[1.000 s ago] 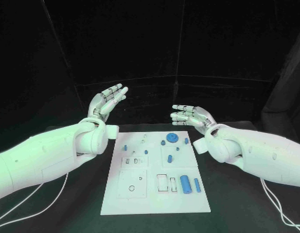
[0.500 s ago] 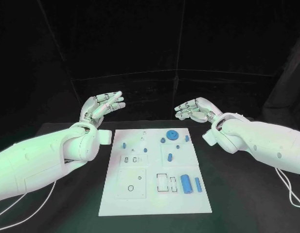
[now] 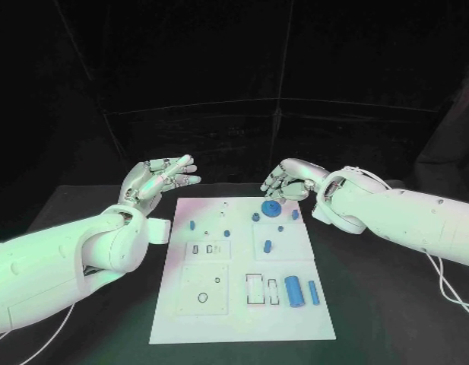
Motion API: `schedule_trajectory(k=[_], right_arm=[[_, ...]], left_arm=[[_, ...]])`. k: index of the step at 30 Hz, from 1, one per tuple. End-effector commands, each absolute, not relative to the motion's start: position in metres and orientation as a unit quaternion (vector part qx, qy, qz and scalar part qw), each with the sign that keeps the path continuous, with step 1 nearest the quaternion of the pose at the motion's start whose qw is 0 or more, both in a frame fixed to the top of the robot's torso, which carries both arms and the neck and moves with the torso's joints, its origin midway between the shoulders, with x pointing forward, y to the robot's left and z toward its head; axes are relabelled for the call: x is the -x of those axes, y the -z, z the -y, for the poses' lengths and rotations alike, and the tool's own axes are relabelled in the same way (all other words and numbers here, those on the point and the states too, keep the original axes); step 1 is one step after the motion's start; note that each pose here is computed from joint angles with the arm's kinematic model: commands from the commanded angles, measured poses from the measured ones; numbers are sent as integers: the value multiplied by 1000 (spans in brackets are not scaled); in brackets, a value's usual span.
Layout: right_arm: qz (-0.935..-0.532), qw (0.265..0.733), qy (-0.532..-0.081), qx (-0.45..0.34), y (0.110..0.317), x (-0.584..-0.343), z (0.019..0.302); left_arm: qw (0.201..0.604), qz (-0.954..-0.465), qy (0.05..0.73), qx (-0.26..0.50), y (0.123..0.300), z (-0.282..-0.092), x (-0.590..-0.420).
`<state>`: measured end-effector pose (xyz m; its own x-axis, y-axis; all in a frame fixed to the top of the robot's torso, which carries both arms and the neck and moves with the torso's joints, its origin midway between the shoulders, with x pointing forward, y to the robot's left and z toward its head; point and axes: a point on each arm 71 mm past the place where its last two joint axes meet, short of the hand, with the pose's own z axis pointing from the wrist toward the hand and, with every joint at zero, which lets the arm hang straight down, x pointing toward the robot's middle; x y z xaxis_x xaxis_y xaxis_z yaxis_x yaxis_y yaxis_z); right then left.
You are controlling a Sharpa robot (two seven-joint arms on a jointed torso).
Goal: Assemble the parts on the task board
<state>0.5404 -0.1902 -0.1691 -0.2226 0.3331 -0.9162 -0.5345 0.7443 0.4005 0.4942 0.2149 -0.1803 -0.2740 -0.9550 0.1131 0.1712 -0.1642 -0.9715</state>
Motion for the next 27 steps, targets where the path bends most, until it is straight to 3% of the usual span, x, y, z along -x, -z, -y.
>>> schedule_trajectory(k=[1,10,27], right_arm=[[-715,622,-274,164,173,-539,182],[-716,617,-245,215,174,-536,163],[-722,614,-214,237,177,-536,157]], left_arm=[[421,-481,663,390,178,-207,-488],[403,-488,672,386,178,-200,-480],[394,-491,675,385,179,-197,-477]])
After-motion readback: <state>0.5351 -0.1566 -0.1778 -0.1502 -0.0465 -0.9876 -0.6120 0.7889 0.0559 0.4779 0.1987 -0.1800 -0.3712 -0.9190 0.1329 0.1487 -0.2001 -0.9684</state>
